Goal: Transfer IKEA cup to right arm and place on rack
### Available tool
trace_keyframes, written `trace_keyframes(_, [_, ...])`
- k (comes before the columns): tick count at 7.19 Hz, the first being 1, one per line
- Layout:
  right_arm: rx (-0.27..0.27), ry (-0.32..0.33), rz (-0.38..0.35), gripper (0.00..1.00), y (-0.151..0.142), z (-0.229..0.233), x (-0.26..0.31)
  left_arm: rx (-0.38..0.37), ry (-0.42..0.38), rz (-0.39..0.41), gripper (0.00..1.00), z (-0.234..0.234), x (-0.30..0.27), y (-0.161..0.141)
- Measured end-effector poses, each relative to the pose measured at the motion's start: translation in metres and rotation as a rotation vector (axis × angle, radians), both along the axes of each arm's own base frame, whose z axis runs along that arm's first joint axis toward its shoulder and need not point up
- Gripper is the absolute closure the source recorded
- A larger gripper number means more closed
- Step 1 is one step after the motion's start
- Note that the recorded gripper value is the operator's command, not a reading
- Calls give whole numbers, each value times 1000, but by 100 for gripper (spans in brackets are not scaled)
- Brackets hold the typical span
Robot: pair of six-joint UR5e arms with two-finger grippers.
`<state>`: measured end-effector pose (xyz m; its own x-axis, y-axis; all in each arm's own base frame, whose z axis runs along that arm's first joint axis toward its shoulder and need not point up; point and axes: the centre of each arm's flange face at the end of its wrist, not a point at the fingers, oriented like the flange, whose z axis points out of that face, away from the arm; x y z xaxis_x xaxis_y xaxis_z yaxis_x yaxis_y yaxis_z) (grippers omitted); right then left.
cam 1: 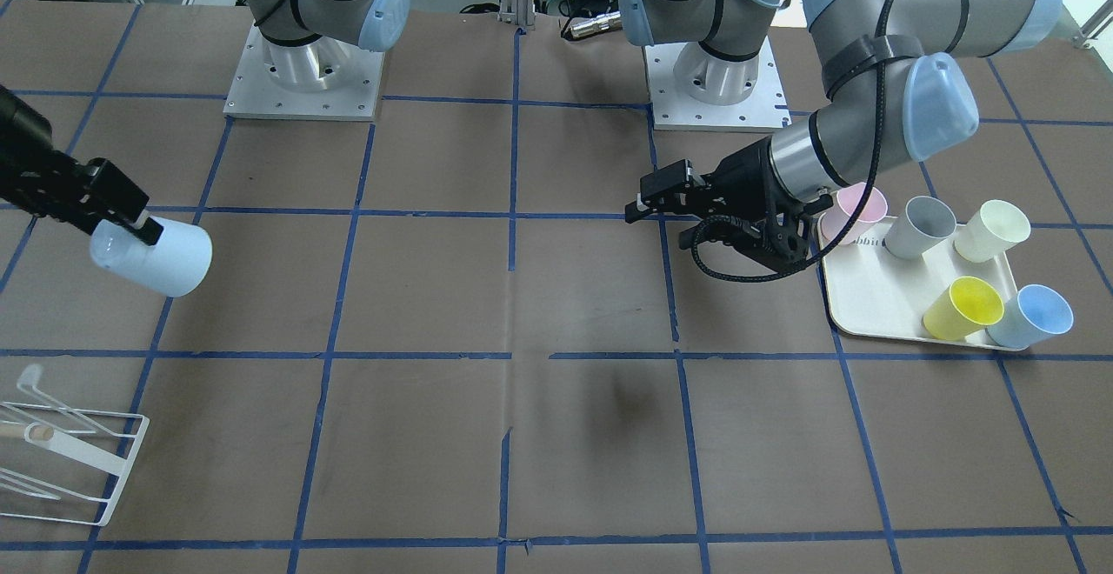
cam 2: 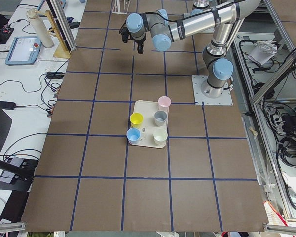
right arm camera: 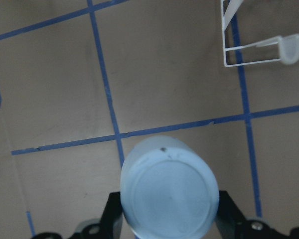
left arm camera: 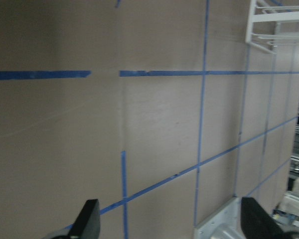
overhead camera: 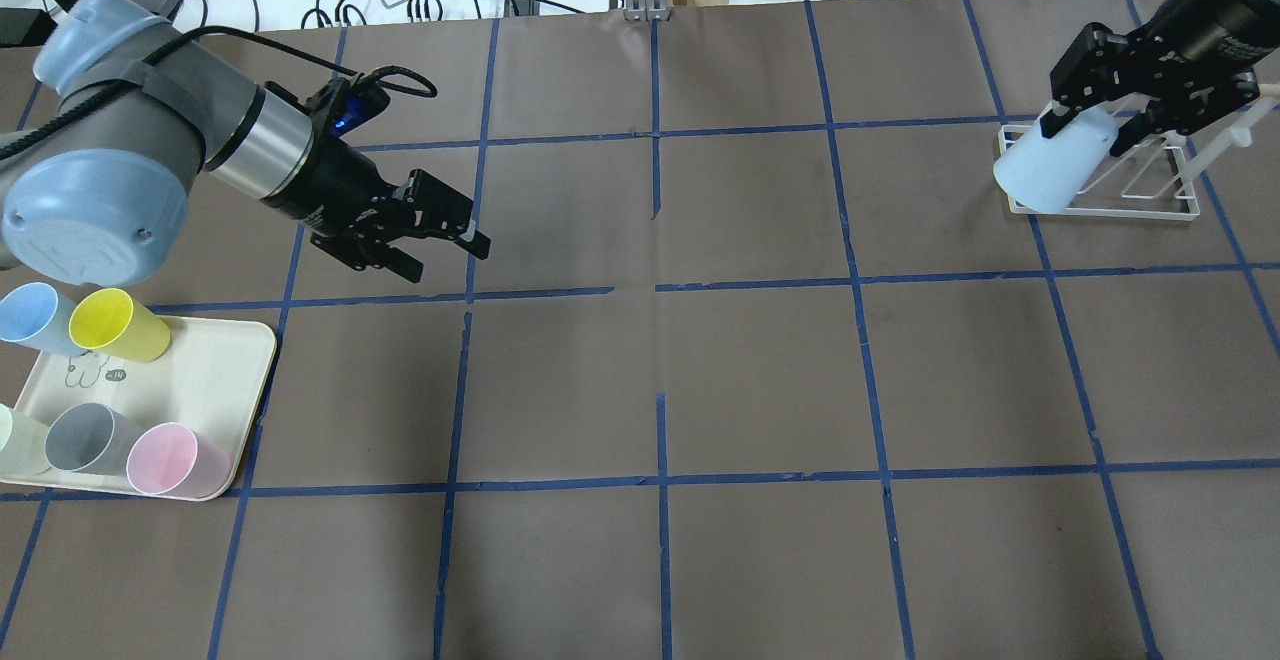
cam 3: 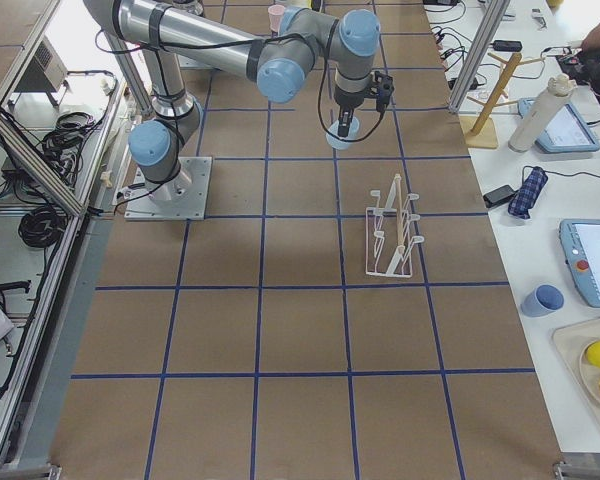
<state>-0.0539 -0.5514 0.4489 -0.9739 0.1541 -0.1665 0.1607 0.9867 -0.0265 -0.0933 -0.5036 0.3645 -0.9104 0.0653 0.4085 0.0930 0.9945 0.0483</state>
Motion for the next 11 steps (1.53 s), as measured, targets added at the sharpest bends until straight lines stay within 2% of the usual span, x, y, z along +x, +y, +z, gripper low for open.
trace_keyframes(2, [-23,147,34,78,-19,-4,-22,-88,-270,-64,0,57,-2,-5])
trace_keyframes(3, [-25,197,35,78,-27,-12,-30,-108,-372,-64,0,82,-16,-3])
trace_keyframes(4, [-35,222,35,78,-35,-19,-36,-114,-425,-37,0,103,-26,-1])
trace_keyframes(7, [-57,258,31,76,-52,-36,-45,-84,-433,2,0,142,-31,5])
trace_keyframes(10, [-56,264,31,75,-63,-54,-50,-60,-408,7,0,141,-26,6])
trace_keyframes(11, [-56,264,31,64,-66,-60,-51,-57,-405,5,0,139,-26,4])
